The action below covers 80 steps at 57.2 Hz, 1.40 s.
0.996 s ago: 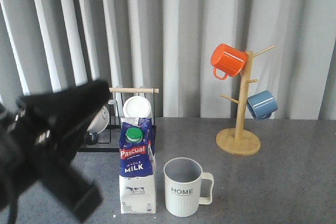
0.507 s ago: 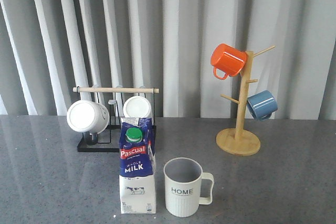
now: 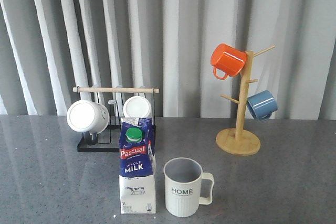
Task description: Place milk next to cup
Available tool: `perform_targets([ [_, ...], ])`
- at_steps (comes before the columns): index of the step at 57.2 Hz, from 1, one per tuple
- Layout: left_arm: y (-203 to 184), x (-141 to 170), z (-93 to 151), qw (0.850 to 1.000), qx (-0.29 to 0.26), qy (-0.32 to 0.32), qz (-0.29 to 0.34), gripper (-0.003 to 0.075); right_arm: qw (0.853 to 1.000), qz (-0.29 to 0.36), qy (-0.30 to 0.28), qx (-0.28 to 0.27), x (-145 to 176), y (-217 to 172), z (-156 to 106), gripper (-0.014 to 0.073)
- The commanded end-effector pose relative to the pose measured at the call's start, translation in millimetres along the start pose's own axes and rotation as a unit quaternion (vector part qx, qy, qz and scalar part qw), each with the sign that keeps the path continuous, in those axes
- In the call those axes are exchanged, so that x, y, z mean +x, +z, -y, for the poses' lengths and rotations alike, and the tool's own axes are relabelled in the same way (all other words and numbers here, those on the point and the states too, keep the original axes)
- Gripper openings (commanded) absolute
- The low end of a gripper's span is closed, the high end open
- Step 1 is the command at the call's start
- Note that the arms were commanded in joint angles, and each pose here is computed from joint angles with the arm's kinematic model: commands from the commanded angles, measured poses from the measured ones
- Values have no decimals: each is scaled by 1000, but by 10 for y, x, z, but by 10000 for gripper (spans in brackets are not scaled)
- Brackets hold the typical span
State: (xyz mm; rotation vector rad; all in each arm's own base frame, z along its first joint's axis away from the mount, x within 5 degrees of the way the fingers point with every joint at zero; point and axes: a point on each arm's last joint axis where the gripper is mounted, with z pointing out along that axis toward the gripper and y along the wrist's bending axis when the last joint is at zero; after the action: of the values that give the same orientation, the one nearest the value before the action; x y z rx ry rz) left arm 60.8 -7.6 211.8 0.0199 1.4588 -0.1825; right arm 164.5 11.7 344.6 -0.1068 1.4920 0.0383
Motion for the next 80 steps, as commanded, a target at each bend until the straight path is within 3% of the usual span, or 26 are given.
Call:
perform_targets([
  [1,-46,-34,-7,1000,-8,-5,9,-8,999,49,-4,-4,-152,-7,1,-9],
  [17,-72,-13,-62,998,-59,-2,4,-8,999,47,-4,-3,-149,-7,2,-9],
  [80,-72,-31,-59,998,-57,-2,2,-7,999,47,-4,-3,-149,-7,2,-9],
])
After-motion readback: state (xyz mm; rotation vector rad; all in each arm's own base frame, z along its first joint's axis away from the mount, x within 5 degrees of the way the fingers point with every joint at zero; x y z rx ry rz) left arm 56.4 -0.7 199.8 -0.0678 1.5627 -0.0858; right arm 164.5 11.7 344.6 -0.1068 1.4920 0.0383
